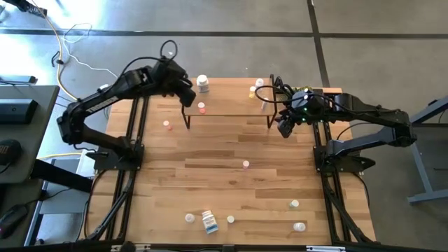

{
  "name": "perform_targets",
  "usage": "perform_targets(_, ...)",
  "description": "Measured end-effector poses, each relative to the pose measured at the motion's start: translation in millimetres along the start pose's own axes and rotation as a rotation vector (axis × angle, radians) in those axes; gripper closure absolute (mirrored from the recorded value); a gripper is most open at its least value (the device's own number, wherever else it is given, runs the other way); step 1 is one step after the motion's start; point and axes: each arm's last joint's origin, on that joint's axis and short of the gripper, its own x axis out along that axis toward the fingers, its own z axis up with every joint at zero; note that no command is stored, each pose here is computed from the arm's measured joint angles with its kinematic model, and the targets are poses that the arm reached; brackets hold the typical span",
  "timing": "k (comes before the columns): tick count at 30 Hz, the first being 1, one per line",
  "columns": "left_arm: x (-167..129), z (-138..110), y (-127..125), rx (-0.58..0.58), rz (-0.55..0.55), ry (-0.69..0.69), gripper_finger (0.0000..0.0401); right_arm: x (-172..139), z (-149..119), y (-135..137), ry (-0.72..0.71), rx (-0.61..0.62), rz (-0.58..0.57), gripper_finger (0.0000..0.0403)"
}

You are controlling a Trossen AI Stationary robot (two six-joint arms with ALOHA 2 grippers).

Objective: Pick and place medicine bottles onto shelf by color
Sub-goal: Put the left blue pill bottle on the shelf

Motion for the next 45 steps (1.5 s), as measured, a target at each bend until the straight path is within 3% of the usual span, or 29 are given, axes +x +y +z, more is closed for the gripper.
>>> perform_targets(16, 54, -10, -11, 0.097, 0.014, 0.24, 0.0298, 0, 0, 0, 0.001, 0.044, 0.001, 0.0245)
perform_targets(45, 73, -13, -13, 0.096, 0.006, 0.299, 0.0298, 0, 0, 0, -0.001, 0.046, -0.003, 0.0245)
